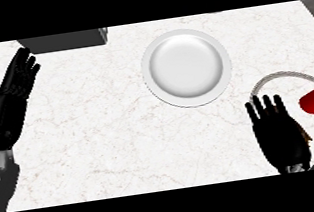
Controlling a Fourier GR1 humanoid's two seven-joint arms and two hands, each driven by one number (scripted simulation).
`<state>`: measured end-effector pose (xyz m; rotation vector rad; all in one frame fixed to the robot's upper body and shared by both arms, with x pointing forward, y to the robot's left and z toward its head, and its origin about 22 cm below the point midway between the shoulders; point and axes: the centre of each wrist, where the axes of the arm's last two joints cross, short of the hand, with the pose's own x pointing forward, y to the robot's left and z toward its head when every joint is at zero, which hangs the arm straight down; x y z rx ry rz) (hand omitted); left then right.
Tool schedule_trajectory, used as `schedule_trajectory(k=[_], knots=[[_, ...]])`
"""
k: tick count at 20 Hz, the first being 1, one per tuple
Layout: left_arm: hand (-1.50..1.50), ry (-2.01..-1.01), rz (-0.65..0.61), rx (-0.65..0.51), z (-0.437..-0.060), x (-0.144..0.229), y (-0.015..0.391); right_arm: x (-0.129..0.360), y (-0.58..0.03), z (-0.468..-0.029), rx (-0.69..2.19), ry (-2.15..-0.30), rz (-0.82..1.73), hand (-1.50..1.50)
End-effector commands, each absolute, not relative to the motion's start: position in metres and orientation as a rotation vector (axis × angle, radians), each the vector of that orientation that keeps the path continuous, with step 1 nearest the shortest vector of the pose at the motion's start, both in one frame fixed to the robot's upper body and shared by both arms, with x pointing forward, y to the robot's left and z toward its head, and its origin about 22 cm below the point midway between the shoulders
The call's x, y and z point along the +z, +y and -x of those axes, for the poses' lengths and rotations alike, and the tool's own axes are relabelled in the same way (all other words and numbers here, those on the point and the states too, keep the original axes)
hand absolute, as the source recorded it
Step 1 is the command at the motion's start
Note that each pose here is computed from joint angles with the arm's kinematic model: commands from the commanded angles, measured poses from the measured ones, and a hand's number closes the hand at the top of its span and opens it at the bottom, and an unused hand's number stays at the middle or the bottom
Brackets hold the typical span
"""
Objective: Pick the sweet potato from the placemat and place it in the plate
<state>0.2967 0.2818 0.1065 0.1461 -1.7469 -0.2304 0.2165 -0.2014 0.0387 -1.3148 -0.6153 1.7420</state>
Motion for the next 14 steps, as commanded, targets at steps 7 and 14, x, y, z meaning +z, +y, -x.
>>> schedule_trajectory(k=[7,14], knots=[[0.00,-1.756,-0.141,-0.244,-0.305,0.093,0.277,0.002,-0.242,-0.249,1.724,-0.521,1.298,-1.50],[0.00,-1.740,-0.144,-0.231,-0.303,0.082,0.285,0.009,-0.250,-0.259,1.706,-0.498,1.280,-1.50]])
